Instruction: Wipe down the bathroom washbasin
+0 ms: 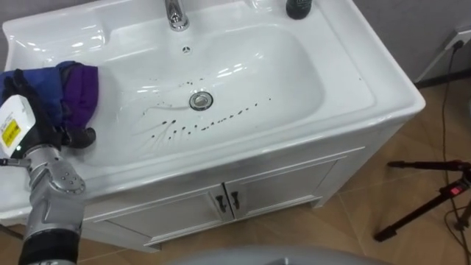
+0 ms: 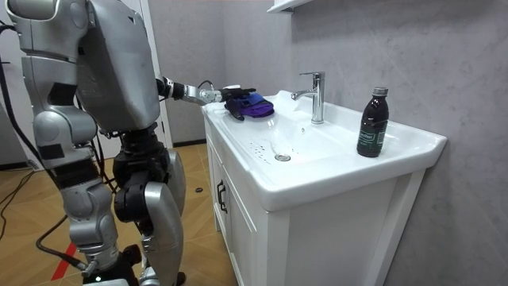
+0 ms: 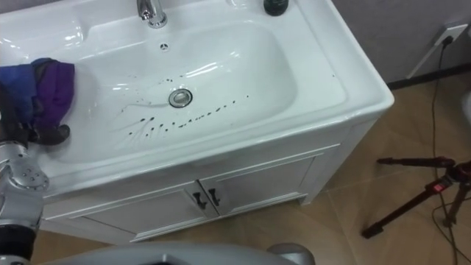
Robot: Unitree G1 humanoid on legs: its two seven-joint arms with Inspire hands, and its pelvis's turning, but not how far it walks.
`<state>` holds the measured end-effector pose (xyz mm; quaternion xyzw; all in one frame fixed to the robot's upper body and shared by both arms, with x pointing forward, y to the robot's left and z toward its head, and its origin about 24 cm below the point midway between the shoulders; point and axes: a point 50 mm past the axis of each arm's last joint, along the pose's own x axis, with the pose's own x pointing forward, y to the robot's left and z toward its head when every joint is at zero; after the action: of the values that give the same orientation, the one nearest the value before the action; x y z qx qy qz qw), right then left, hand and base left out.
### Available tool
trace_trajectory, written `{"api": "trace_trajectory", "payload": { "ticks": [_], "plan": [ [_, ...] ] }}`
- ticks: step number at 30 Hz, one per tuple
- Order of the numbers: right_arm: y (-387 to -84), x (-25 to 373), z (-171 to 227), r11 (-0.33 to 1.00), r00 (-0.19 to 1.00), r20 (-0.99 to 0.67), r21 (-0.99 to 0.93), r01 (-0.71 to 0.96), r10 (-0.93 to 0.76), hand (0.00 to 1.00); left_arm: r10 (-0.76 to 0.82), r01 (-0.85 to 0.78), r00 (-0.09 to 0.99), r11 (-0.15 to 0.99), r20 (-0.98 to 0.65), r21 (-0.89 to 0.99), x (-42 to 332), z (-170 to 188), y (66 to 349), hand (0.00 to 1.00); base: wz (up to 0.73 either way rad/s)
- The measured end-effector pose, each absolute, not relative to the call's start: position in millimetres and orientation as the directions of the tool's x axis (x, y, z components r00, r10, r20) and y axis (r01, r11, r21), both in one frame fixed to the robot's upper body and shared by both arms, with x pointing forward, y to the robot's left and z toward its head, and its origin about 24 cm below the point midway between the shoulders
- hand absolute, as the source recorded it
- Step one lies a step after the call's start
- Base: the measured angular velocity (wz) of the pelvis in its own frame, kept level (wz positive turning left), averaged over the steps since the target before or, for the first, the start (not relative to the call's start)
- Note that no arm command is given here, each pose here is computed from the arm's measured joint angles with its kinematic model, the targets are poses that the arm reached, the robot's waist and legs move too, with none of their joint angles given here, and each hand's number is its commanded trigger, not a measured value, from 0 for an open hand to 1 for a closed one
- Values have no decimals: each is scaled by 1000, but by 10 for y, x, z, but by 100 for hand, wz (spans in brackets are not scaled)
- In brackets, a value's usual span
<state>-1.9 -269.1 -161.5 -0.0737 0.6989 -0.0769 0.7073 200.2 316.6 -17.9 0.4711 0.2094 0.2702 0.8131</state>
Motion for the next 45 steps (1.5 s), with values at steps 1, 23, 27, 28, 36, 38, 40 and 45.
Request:
{"api": "trace_trajectory", "payload": {
  "ticks": [1, 23, 27, 28, 36, 38, 40, 45],
  "plan": [
    [-2691, -11, -1615, 977, 14, -977, -211, 6, -211, 0, 636, -241, 767, 411, -87, 879, 2002, -180, 3166, 0, 0],
    [-2692, 34, -1614, 978, -24, -979, -200, -63, -201, 0, 573, -36, 767, 487, -288, 873, 2081, -339, 3113, 0, -2],
    [-2735, 40, -1598, 975, -33, -976, -212, -62, -214, 0, 572, 12, 747, 496, -337, 868, 2095, -385, 3122, 100, -7],
    [-2744, 30, -1595, 975, -42, -975, -214, -62, -217, 0, 572, 19, 746, 494, -341, 869, 2099, -388, 3123, 100, -5],
    [-2810, -20, -1571, 968, -80, -967, -238, -79, -244, 0, 599, 51, 744, 391, -296, 919, 2176, -287, 3183, 100, -1],
    [-2816, -28, -1568, 966, -90, -964, -241, -94, -250, 0, 601, 59, 750, 355, -276, 933, 2200, -256, 3191, 100, 0],
    [-2816, -25, -1568, 966, -89, -964, -241, -95, -250, 0, 603, 64, 752, 337, -267, 940, 2221, -236, 3193, 100, 0],
    [-2829, 13, -1561, 962, -74, -963, -250, -114, -259, 0, 633, 71, 735, 282, -241, 957, 2224, -166, 3292, 100, -1]
  ]
}}
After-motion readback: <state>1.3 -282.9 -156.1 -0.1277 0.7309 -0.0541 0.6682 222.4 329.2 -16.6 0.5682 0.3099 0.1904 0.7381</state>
